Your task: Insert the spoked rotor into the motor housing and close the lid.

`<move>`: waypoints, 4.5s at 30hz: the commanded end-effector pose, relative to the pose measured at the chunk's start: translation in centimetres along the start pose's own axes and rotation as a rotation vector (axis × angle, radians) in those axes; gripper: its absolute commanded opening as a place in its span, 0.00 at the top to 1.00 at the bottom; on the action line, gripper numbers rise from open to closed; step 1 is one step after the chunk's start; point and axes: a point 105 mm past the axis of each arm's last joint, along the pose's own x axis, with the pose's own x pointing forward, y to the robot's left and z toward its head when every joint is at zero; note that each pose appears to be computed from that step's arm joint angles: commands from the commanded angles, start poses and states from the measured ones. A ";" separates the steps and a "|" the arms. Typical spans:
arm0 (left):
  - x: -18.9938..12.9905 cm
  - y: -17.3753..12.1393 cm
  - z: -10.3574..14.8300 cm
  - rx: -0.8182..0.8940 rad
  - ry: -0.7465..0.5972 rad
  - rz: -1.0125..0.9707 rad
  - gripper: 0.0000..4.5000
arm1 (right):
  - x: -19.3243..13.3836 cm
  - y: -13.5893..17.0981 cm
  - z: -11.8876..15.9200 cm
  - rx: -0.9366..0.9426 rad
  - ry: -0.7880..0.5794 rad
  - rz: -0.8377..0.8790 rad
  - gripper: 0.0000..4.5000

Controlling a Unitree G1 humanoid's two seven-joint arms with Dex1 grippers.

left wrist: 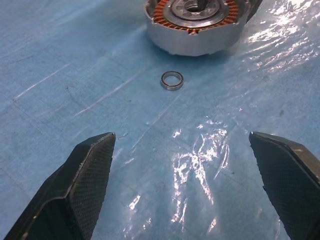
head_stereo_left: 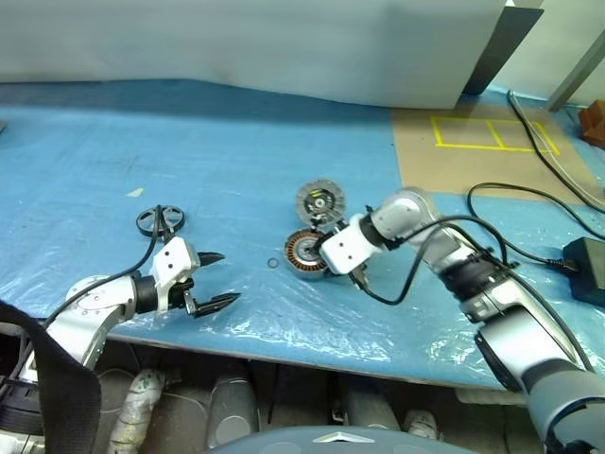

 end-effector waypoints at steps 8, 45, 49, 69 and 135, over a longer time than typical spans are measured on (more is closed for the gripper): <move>0.5 0.7 1.2 0.043 -0.009 -0.067 0.00 | 1.0 1.6 0.5 -0.002 0.028 -0.070 0.54; 5.5 -0.5 0.9 -0.058 -0.084 -0.046 0.00 | -8.7 2.5 -0.1 0.687 -0.169 -0.623 0.00; 7.4 0.4 -0.1 -0.076 -0.068 0.035 0.00 | -8.1 4.2 -0.9 0.903 -0.205 -0.792 0.00; 9.6 -0.3 -3.2 -0.144 0.002 0.000 0.19 | -6.8 7.5 -1.6 0.981 -0.047 -0.818 0.00; 14.6 -3.5 5.8 0.169 -0.289 -0.353 0.84 | -6.4 9.4 -0.2 1.133 -0.099 -0.850 0.00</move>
